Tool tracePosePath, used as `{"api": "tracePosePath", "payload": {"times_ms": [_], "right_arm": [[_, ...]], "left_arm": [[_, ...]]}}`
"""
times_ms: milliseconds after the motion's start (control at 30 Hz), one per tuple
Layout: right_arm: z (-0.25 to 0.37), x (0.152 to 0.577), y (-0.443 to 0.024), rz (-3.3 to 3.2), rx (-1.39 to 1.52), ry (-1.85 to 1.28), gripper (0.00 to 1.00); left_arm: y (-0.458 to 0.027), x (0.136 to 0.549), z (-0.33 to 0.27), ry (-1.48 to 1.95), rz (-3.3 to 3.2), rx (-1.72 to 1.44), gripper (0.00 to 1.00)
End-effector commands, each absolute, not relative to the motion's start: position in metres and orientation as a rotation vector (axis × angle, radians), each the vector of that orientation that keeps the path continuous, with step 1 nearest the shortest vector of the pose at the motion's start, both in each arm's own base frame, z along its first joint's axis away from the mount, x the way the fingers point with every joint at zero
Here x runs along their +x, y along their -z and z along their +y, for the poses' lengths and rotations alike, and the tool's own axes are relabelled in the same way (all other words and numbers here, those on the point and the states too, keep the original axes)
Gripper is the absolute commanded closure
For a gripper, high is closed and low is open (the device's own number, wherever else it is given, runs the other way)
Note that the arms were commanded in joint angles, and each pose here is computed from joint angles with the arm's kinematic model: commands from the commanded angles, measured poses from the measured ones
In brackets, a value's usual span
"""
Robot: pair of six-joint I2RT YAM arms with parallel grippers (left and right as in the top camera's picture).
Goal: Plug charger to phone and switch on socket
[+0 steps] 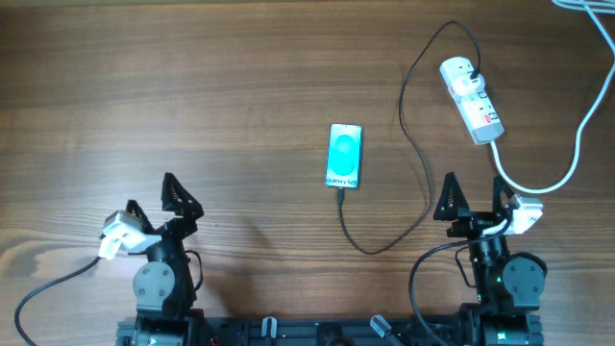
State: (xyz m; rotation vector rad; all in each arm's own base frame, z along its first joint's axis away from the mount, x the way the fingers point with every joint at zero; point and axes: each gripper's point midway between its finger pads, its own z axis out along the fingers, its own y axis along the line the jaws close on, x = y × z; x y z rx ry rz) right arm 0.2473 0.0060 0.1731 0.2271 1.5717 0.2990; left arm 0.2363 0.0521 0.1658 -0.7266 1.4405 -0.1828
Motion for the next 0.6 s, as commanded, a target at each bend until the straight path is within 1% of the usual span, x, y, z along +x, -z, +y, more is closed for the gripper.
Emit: {"api": "tracePosePath", "payload": {"times_ms": [0, 267, 567], "right_arm": [[0.004, 0.247, -0.175, 1.559, 0.222, -0.273, 0.00], [0.004, 0.247, -0.176, 1.558, 0.222, -0.272, 0.00], [0.004, 0.247, -0.176, 1.558, 0.222, -0.273, 0.00]], "left_arm": [[-0.165, 0.236, 0.054, 0.163, 1.445, -0.716, 0.00], [-0.158, 0.246, -0.011, 0.144, 1.639, -0.110, 0.00], [-0.158, 0.246, -0.016, 0.161, 1.643, -0.078, 0.00]]}}
